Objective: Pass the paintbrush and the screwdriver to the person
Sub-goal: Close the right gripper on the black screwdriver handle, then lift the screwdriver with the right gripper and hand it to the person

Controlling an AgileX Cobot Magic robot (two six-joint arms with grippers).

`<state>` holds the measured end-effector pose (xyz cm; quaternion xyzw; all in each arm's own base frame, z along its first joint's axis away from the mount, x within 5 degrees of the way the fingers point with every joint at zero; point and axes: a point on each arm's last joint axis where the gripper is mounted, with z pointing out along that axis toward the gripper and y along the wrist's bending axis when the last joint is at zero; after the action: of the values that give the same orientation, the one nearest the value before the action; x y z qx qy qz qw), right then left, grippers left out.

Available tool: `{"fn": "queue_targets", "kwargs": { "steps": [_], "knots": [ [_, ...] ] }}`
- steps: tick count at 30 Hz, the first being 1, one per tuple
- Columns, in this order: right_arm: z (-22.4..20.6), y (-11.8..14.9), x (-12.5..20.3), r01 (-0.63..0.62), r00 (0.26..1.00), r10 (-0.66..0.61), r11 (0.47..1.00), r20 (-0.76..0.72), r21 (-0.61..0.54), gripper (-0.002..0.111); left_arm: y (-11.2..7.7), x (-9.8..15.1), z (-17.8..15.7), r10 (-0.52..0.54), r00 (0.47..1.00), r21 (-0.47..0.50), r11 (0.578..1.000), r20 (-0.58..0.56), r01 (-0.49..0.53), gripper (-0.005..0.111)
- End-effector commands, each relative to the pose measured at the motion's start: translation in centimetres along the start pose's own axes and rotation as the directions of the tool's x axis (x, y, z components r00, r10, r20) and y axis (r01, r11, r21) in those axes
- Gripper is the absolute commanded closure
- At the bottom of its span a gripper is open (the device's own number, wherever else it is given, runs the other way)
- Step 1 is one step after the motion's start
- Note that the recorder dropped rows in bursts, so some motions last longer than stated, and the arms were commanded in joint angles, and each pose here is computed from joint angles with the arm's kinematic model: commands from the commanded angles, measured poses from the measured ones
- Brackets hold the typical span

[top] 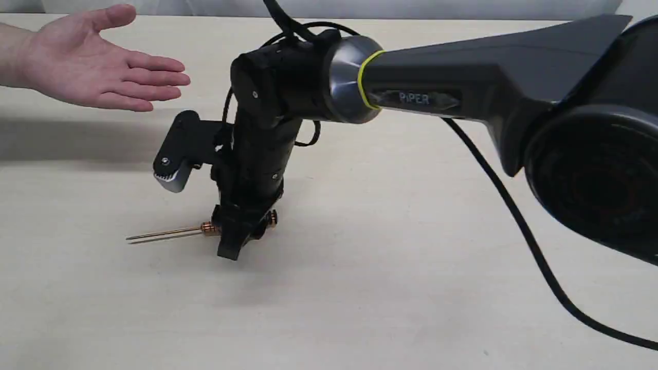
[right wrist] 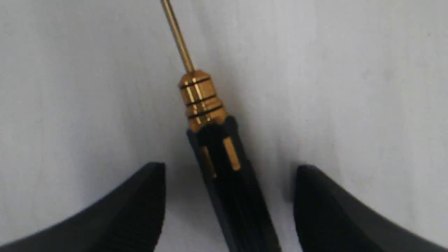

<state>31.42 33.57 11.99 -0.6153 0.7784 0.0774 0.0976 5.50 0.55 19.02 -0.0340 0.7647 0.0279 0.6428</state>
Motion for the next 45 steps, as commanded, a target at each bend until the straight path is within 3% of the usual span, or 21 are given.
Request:
{"fn": "queue_targets", "kwargs": {
  "steps": [1, 5, 8, 16, 20, 28, 36, 45],
  "knots": [
    [1.0, 0.0, 0.3, -0.004, 1.0, 0.004, 1.0, -0.018, -0.006, 0.05, 0.0, 0.0, 0.0, -0.006, 1.0, 0.007, 1.0, 0.009, 0.006, 0.107],
    [1.4, 0.0, 0.4, -0.005, 1.0, 0.005, 1.0, -0.026, -0.01, 0.056, 0.0, 0.0, 0.0, -0.006, 1.0, 0.007, 1.0, 0.011, 0.006, 0.107],
    [1.4, 0.0, 0.4, -0.005, 1.0, 0.005, 1.0, -0.028, -0.012, 0.074, 0.0, 0.0, 0.0, -0.006, 1.0, 0.007, 1.0, 0.011, 0.006, 0.107],
    [1.0, 0.2, 0.5, -0.019, 0.999, 0.017, 0.999, -0.034, -0.032, 0.104, 0.0, 0.0, 0.0, -0.006, 1.0, 0.007, 1.0, 0.011, 0.006, 0.107],
    [-0.4, 0.7, -0.3, -0.059, 0.998, 0.062, 0.996, 0.03, -0.073, 0.104, 0.0, 0.0, 0.0, -0.006, 1.0, 0.007, 1.0, 0.011, 0.006, 0.107],
    [-7.6, 2.0, -2.5, -0.087, 0.959, 0.12, 0.987, 0.258, -0.136, 0.104, 0.0, 0.0, 0.0, -0.006, 1.0, 0.007, 1.0, 0.011, 0.006, 0.107],
    [-15.5, 2.1, -4.8, -0.121, 0.8, 0.125, 0.992, 0.587, -0.045, 0.104, 0.0, 0.0, 0.0, -0.002, 1.0, 0.006, 1.0, 0.011, 0.002, 0.107],
    [-14.7, -0.3, -8.3, -0.155, 0.751, 0.138, 0.987, 0.645, -0.03, 0.104, 0.0, 0.0, 0.0, -0.002, 1.0, 0.006, 1.0, 0.011, 0.002, 0.107]
  ]
}}
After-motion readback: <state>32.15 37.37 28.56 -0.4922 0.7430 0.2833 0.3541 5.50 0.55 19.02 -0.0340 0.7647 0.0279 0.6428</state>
